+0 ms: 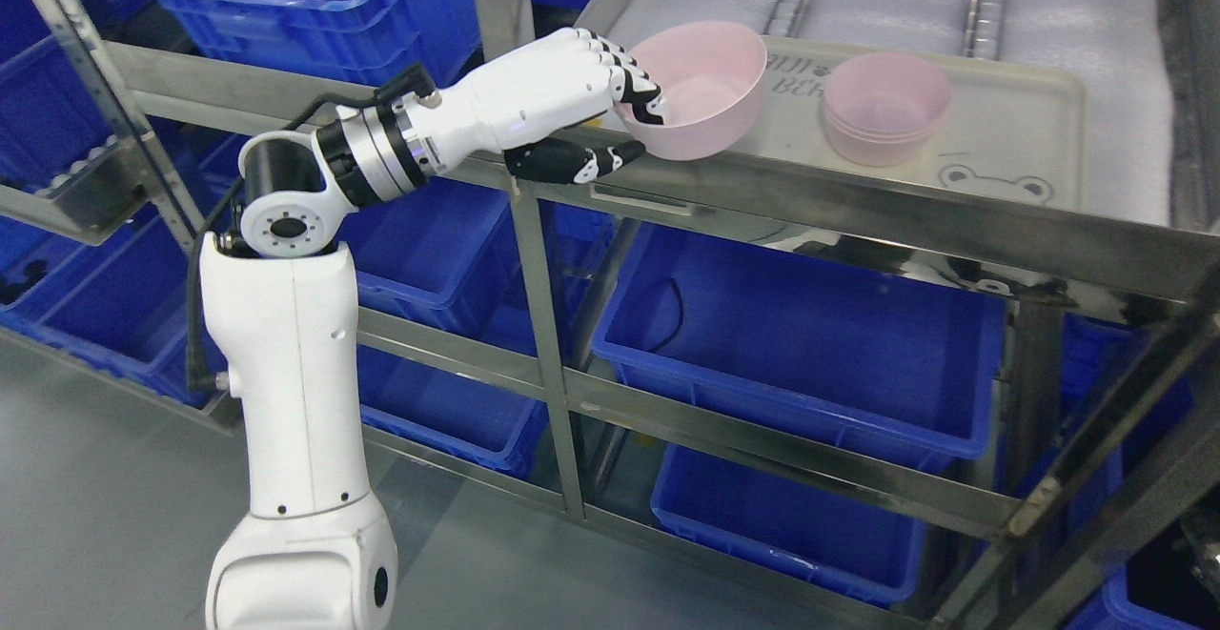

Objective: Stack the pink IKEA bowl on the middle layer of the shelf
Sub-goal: 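Carry the bowl over the frog tray onto the other pink bowl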

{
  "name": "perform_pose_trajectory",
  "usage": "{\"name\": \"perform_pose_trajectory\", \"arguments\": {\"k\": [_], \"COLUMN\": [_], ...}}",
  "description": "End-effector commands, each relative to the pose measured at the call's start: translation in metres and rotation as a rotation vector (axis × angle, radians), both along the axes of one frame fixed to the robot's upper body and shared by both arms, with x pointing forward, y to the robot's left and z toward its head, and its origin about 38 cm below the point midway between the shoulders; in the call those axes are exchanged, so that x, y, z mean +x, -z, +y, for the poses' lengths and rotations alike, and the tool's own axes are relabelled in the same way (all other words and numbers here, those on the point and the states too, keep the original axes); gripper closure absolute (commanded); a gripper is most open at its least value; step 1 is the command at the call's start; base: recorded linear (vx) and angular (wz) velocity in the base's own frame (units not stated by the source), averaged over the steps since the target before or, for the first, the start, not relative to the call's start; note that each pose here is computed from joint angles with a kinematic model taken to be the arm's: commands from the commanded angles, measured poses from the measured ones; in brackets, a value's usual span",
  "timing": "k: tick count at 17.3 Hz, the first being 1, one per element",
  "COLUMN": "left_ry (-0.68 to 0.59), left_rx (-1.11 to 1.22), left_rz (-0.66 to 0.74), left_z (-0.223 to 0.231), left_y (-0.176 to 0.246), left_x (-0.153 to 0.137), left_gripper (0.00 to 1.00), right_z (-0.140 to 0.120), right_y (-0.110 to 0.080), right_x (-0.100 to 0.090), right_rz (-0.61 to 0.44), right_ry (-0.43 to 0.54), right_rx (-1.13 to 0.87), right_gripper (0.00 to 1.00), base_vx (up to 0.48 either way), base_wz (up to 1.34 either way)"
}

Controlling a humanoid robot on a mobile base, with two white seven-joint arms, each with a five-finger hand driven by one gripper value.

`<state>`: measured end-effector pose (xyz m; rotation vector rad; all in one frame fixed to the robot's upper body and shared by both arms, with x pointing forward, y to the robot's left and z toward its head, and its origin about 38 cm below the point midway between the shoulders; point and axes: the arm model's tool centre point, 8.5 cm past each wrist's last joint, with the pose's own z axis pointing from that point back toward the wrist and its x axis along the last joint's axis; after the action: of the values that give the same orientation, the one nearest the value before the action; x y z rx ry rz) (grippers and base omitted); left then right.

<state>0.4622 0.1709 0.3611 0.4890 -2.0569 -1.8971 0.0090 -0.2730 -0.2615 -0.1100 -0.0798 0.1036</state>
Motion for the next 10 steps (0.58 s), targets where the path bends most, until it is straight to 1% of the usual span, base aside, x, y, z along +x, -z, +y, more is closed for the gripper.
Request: {"name": "perform_pose_trajectory", "arguments": {"k": [1, 3, 6, 8, 10], "left_ry": [-0.143, -0.178, -0.194, -0.206, -0.218], "left_rx": [0.181, 0.246, 0.328, 0.354, 0.347], "left_rz": [0.101, 0.171, 0.255, 0.269, 0.254], "left_z": [0.004, 0.004, -0.002, -0.004, -0.004], "left_y": [-0.011, 0.006, 0.036, 0.042, 0.041], "left_x": [0.057, 0.071, 0.083, 0.088, 0.090], "left_gripper": [0.98, 0.98, 0.98, 0.99, 0.98], "right_z": [-0.011, -0.011, -0.011, -0.011, -0.011], "right_y": [-0.001, -0.001, -0.001, -0.001, -0.001], "right_x": [-0.008, -0.008, -0.008, -0.008, -0.008], "right_rz": [0.004, 0.004, 0.004, 0.004, 0.004], "right_ry": [0.000, 0.000, 0.000, 0.000, 0.000], "right_rx": [-0.016, -0.016, -0.016, -0.016, -0.016], "right_gripper": [0.00, 0.00, 0.00, 0.00, 0.00], "base_vx": [-0.006, -0.007, 0.002, 0.024, 0.035], "base_wz": [-0.56, -0.53, -0.50, -0.33, -0.26]}}
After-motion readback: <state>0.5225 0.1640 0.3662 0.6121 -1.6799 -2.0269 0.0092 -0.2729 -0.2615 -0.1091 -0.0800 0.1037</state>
